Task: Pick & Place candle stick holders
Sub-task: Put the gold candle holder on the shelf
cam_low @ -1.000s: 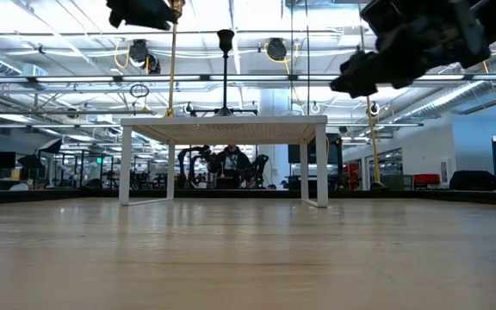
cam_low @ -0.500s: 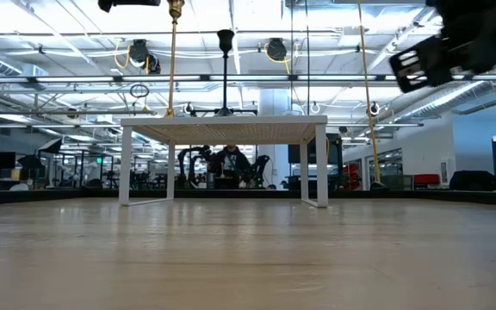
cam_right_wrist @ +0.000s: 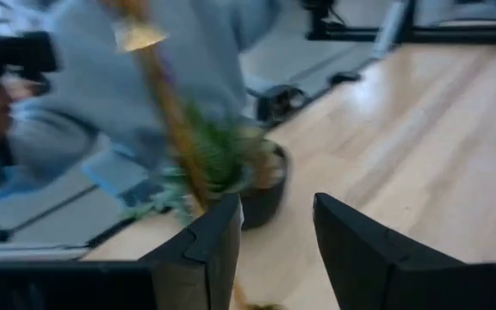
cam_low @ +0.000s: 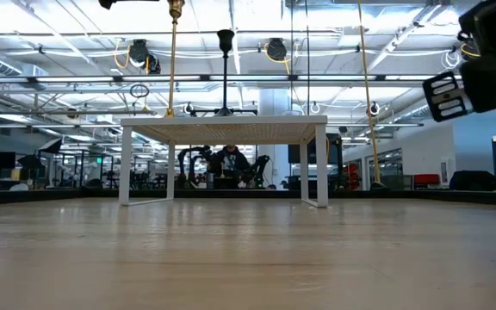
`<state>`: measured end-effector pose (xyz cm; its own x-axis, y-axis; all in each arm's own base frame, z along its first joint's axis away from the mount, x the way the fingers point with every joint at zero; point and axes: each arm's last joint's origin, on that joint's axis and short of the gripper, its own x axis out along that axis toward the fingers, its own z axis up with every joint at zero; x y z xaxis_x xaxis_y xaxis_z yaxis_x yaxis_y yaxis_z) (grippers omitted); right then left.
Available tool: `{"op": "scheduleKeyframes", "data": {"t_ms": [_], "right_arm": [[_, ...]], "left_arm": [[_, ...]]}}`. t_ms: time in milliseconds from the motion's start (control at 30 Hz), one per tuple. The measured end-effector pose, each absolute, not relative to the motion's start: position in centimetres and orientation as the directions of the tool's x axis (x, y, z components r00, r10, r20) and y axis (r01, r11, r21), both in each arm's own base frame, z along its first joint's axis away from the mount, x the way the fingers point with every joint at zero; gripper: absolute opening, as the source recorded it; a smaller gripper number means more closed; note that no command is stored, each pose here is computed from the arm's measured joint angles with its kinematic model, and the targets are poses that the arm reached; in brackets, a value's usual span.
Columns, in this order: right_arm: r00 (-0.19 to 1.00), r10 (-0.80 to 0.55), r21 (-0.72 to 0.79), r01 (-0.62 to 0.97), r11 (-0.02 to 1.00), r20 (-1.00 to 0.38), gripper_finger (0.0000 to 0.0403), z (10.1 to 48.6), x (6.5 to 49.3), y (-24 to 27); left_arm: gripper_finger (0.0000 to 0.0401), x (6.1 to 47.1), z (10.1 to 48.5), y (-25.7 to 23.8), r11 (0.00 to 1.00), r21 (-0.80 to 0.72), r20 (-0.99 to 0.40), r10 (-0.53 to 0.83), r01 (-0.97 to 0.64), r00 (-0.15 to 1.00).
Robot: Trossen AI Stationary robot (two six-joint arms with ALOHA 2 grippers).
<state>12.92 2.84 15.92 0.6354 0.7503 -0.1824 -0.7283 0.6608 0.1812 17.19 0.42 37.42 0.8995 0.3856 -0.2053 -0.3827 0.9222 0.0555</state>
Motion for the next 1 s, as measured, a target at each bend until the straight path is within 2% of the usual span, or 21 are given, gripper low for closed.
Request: {"op": "scheduleKeyframes", "data": {"t_ms": [200,533,700,933,1000], "right_arm": [[0.524,0.847,0.171,-0.83,0.531,-0.086,0.0146,15.6,12.3,3.1],[0.531,0.844,0.145,-0.831,0.537,-0.081,0.0146,15.7,12.3,3.1],[0.524,0.851,0.068,-0.848,0.525,-0.039,0.0145,16.3,12.3,3.3],[0.47,0.882,-0.013,-0.882,0.47,0.02,0.0127,17.1,12.1,4.1],[0.496,0.868,-0.033,-0.867,0.497,0.038,0.0118,17.4,12.1,4.2]], "left_arm": [[0.0196,17.2,37.4,0.4,0.922,0.056,-0.206,0.386,-0.383,0.899],[0.0196,17.2,37.5,0.4,0.921,0.041,-0.201,0.387,-0.387,0.9],[0.0196,17.2,37.5,0.4,0.921,0.04,-0.201,0.387,-0.387,0.9],[0.0196,17.2,37.5,0.4,0.921,0.039,-0.202,0.387,-0.388,0.9],[0.0196,17.2,37.5,0.4,0.921,0.039,-0.201,0.387,-0.388,0.9]]}}
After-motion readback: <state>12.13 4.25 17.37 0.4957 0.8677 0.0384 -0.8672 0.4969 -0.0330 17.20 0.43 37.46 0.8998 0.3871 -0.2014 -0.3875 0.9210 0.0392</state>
